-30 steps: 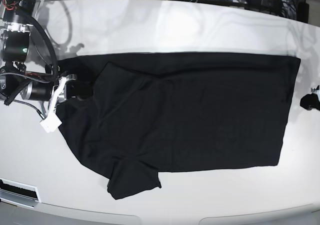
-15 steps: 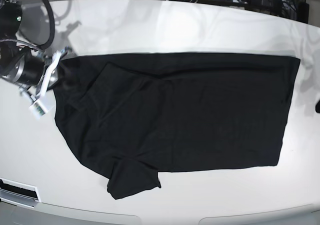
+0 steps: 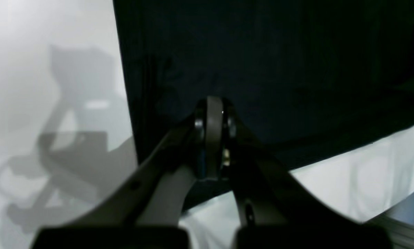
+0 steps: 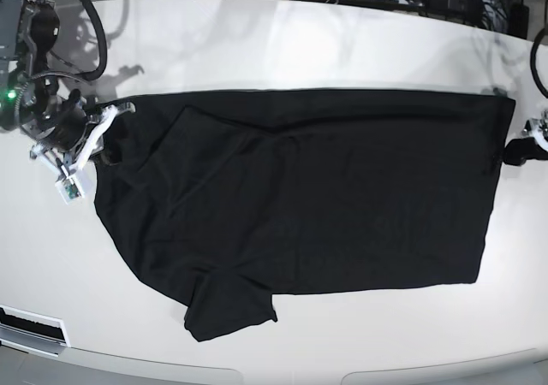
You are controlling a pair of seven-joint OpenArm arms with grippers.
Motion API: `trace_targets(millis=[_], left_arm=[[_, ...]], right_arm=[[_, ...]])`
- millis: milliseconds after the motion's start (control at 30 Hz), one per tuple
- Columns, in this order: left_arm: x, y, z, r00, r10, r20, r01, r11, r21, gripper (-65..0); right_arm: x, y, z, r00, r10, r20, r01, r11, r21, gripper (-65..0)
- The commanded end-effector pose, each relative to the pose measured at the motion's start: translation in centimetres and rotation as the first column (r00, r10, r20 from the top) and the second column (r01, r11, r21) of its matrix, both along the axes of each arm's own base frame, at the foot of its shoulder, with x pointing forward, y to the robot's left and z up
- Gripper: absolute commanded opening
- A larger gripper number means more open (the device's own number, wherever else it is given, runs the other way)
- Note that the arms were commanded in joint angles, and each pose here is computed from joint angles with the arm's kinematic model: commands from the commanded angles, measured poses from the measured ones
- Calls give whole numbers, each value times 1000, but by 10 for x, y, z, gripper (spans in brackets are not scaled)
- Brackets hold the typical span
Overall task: Layout the t-shirt on the table in an organized manner, then fold the t-shirt properly
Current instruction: 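Grasp the shirt's long edge with both grippers at its two ends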
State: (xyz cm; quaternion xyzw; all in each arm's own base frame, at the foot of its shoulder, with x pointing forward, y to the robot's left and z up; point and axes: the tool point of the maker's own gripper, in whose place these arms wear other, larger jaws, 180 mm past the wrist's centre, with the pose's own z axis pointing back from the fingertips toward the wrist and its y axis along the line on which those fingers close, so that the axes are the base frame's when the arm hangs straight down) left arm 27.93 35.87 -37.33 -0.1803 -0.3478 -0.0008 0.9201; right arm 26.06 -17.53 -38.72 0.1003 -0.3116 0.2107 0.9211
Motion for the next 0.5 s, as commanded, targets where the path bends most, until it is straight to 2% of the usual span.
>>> trace_targets(millis=[0, 133, 233, 333, 467], left_arm=[[6, 6, 13, 999, -2, 42, 2, 1000, 15, -650], [6, -4, 5, 999, -23, 26, 22, 1000, 12, -650], [0, -20, -11, 994, -103, -32, 104, 993, 54, -650], [0, -30, -18, 985, -167, -50, 172, 978, 116, -650], [5, -26, -21, 990, -139, -37, 143, 977, 156, -650]], right_arm=[[7, 3, 3, 1000, 7, 30, -7, 1000, 0, -650], [18, -4, -14, 999, -39, 20, 41, 995, -87, -650], [26, 3, -15, 1000, -15, 18, 17, 996, -85, -650], [33, 5, -14, 1000, -2, 26, 4, 997, -81, -650], [39, 1, -19, 1000, -27, 14, 28, 997, -75, -650]])
